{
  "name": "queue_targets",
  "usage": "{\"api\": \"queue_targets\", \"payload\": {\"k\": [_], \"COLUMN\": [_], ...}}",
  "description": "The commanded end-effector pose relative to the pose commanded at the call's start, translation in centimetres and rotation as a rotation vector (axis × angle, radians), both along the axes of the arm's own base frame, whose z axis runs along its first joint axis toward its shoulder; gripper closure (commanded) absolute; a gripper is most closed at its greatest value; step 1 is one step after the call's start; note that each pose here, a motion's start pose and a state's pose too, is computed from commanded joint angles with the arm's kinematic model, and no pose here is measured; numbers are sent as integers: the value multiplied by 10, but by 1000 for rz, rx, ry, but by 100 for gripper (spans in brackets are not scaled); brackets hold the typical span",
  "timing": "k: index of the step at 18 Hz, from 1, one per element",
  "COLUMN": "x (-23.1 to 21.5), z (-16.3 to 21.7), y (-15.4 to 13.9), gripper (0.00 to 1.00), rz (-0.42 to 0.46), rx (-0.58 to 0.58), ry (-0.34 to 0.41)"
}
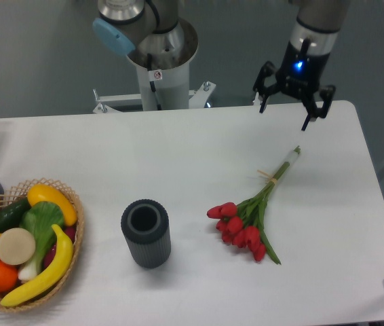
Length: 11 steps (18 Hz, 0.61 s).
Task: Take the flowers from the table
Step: 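Move the open gripper down toward the tied stems of the red tulips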
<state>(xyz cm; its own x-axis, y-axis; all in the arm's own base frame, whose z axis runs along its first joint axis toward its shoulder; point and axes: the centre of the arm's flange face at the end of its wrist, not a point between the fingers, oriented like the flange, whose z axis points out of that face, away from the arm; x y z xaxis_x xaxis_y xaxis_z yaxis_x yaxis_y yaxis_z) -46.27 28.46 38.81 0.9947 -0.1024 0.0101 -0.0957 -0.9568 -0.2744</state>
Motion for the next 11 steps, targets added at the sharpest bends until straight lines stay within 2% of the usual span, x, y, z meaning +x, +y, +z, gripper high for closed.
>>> {"api": "queue_targets", "payload": {"k": [4,7,11], "x": [-3,-9,-13], "z": [-29,-59,-87], "y": [21,37,57], "gripper": [0,0,0], "rz": [-59,-87,-110], "rx": [-95,-109,-120], "ry": [-24,-71,-98]}}
